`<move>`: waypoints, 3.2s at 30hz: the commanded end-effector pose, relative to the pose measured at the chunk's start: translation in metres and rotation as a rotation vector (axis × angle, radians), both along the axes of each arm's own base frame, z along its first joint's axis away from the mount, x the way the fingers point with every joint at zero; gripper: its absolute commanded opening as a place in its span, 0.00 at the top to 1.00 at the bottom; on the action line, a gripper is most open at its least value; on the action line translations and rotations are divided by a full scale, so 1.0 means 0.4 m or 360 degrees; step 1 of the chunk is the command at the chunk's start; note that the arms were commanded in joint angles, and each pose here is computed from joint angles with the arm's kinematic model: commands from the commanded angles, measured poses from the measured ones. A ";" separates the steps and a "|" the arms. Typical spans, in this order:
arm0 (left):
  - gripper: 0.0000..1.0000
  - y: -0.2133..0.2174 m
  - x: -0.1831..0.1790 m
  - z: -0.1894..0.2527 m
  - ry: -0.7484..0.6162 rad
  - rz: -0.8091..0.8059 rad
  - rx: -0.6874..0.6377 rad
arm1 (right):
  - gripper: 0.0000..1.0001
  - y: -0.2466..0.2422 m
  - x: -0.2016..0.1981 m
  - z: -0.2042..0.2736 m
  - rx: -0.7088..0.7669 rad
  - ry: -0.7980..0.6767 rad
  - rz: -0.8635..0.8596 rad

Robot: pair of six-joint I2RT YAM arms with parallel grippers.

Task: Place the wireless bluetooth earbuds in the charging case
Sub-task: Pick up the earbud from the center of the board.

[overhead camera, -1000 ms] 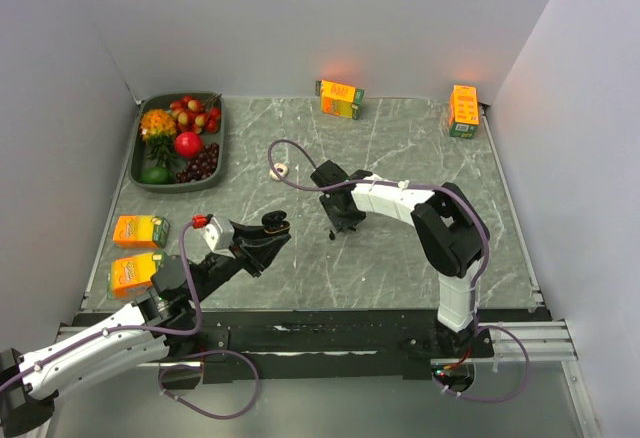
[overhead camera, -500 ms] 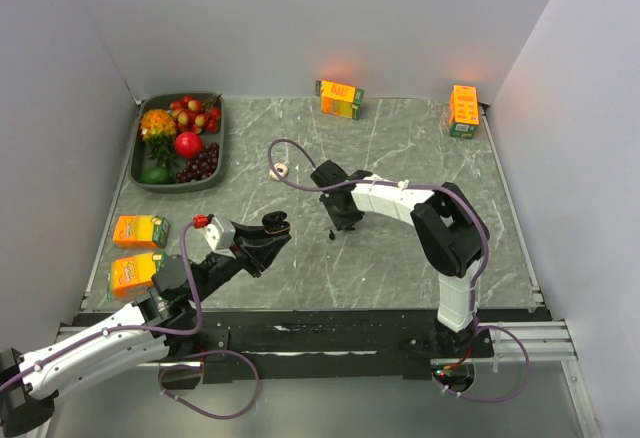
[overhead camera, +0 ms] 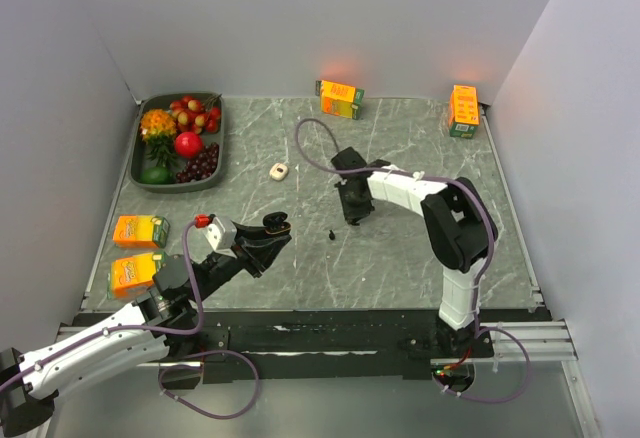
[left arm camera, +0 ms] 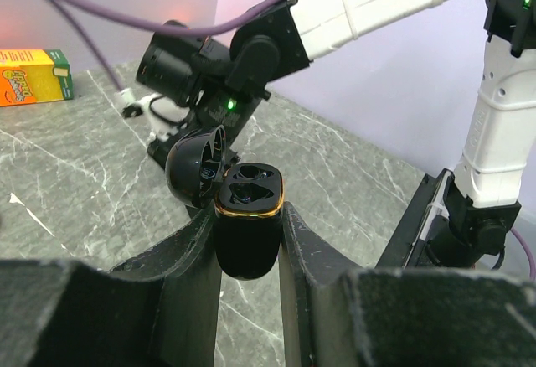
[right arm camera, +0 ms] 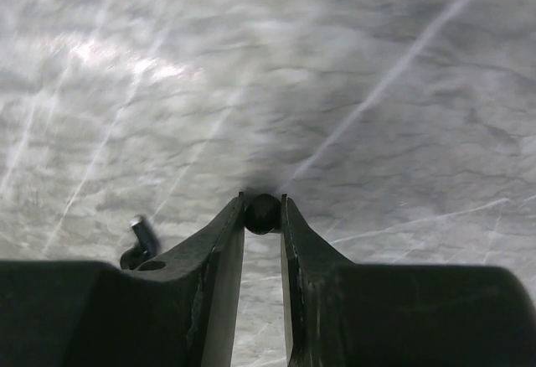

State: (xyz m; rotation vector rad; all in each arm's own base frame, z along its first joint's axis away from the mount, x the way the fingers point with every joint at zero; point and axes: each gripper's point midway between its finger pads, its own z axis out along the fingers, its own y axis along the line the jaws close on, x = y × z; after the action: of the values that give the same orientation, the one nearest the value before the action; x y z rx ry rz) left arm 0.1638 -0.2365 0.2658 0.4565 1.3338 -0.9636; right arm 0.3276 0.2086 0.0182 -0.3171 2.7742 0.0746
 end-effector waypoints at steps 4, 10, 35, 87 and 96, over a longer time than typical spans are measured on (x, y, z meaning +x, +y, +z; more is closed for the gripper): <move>0.99 -0.004 -0.011 0.049 -0.0030 -0.0033 -0.0080 | 0.56 0.001 0.021 0.044 0.0336 0.0094 -0.0323; 0.99 0.000 -0.012 0.054 -0.0041 -0.0027 -0.0087 | 0.43 -0.024 0.039 0.121 0.0248 -0.0087 -0.0198; 0.99 -0.008 -0.023 0.053 -0.0037 -0.0069 -0.0078 | 0.50 -0.017 0.022 0.020 -0.0275 -0.0212 0.0319; 0.99 -0.006 -0.027 0.056 -0.0019 -0.0059 -0.0093 | 0.34 -0.035 0.017 0.174 0.0324 -0.0149 -0.0580; 0.99 -0.008 -0.023 0.054 -0.0003 -0.0051 -0.0085 | 0.00 -0.020 -0.027 0.221 0.0033 -0.0540 -0.0155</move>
State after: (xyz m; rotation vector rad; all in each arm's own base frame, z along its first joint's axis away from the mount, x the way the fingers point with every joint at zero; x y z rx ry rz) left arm 0.1555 -0.2426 0.2601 0.4886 1.3530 -0.9923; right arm 0.3209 0.2109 0.0976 -0.0398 2.5535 0.1852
